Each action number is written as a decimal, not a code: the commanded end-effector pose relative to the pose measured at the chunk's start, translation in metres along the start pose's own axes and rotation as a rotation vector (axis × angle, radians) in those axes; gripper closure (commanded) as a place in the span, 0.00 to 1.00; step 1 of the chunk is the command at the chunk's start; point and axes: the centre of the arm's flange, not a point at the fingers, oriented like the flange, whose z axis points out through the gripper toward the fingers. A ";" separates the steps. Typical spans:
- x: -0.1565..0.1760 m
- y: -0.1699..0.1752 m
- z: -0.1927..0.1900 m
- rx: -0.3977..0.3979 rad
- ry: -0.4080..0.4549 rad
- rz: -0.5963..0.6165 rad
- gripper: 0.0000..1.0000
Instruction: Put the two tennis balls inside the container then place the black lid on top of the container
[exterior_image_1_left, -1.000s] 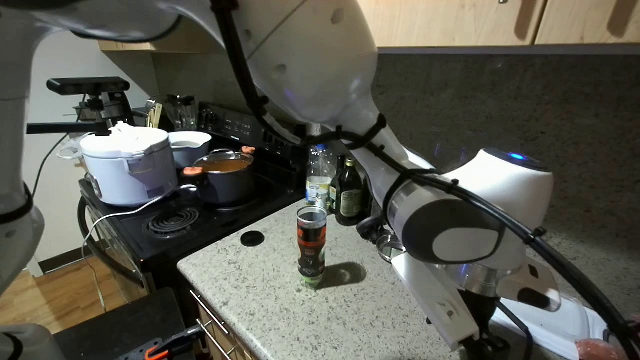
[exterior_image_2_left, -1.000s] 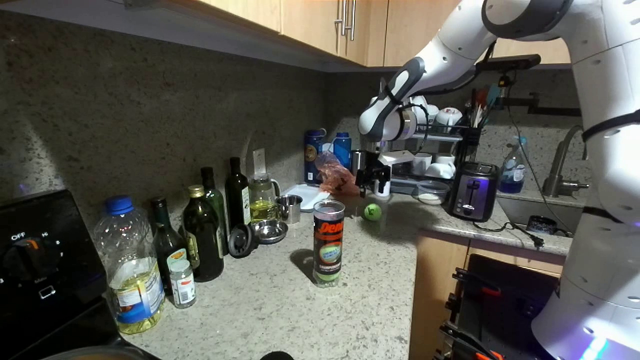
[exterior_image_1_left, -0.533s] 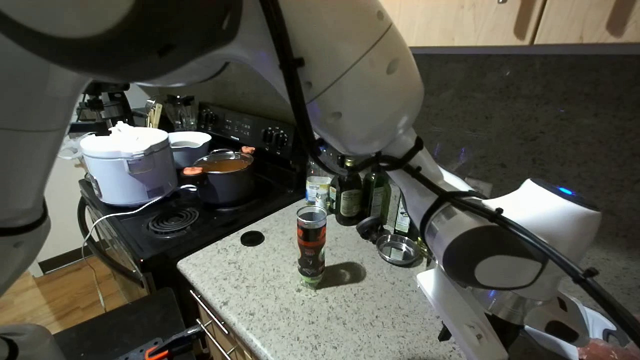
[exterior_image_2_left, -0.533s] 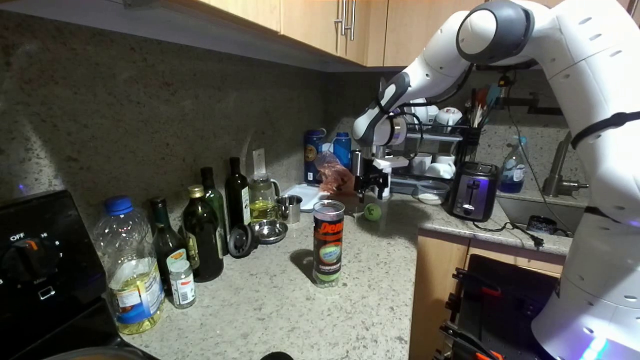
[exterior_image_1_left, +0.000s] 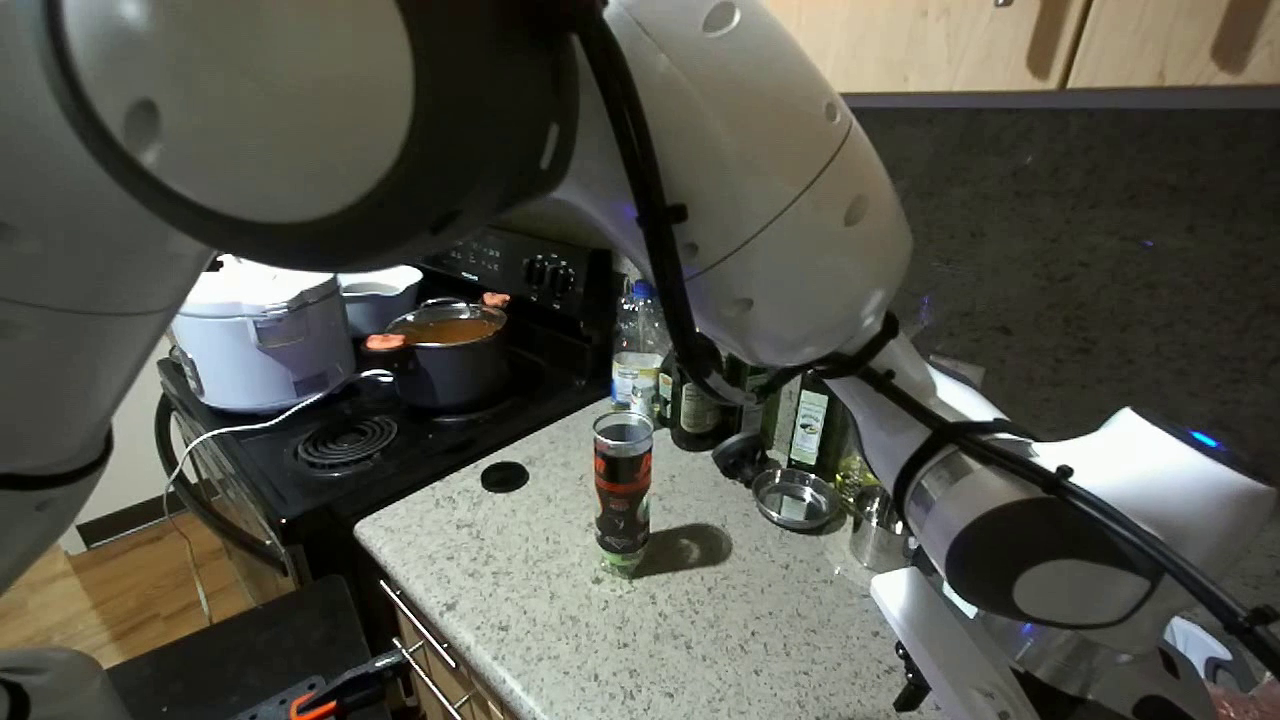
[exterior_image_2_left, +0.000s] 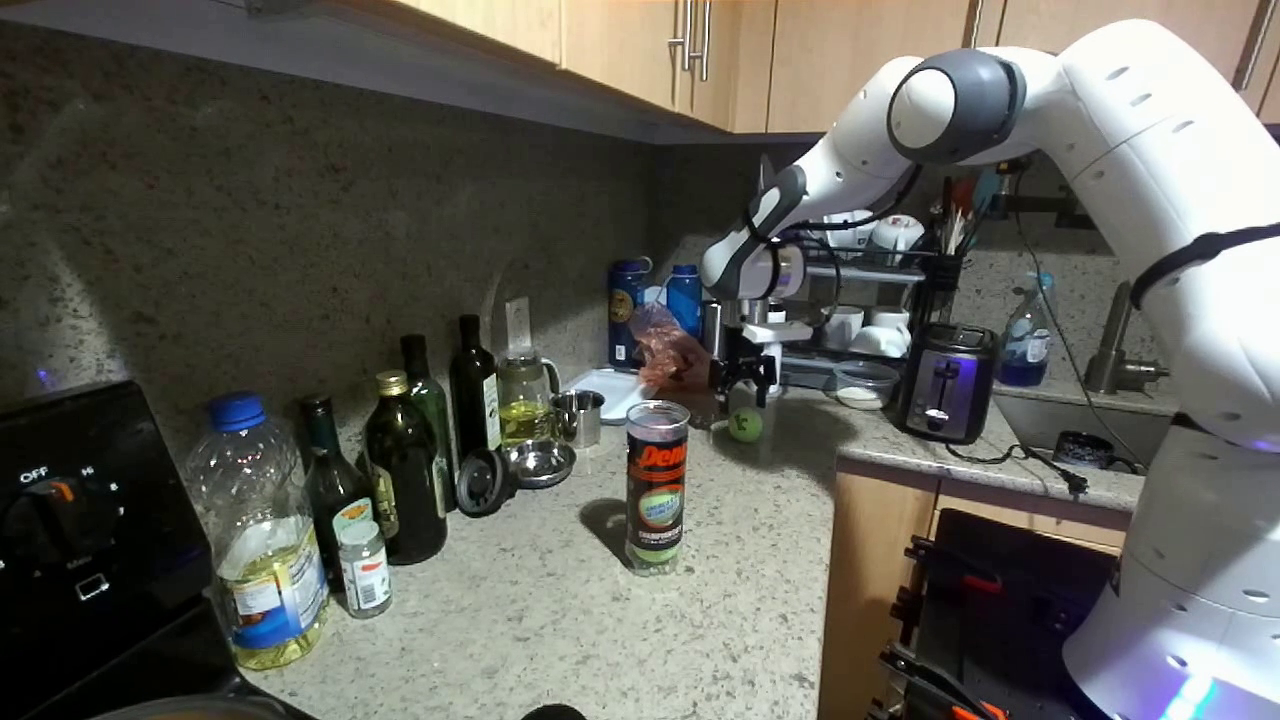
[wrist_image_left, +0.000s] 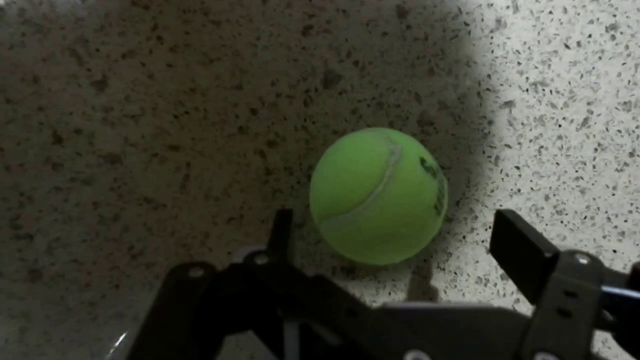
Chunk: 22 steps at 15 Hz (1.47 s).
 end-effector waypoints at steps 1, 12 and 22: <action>0.011 0.003 0.002 0.030 -0.030 0.011 0.00; 0.004 -0.003 0.025 0.037 -0.089 0.010 0.26; -0.002 -0.022 0.017 0.032 -0.093 -0.023 0.58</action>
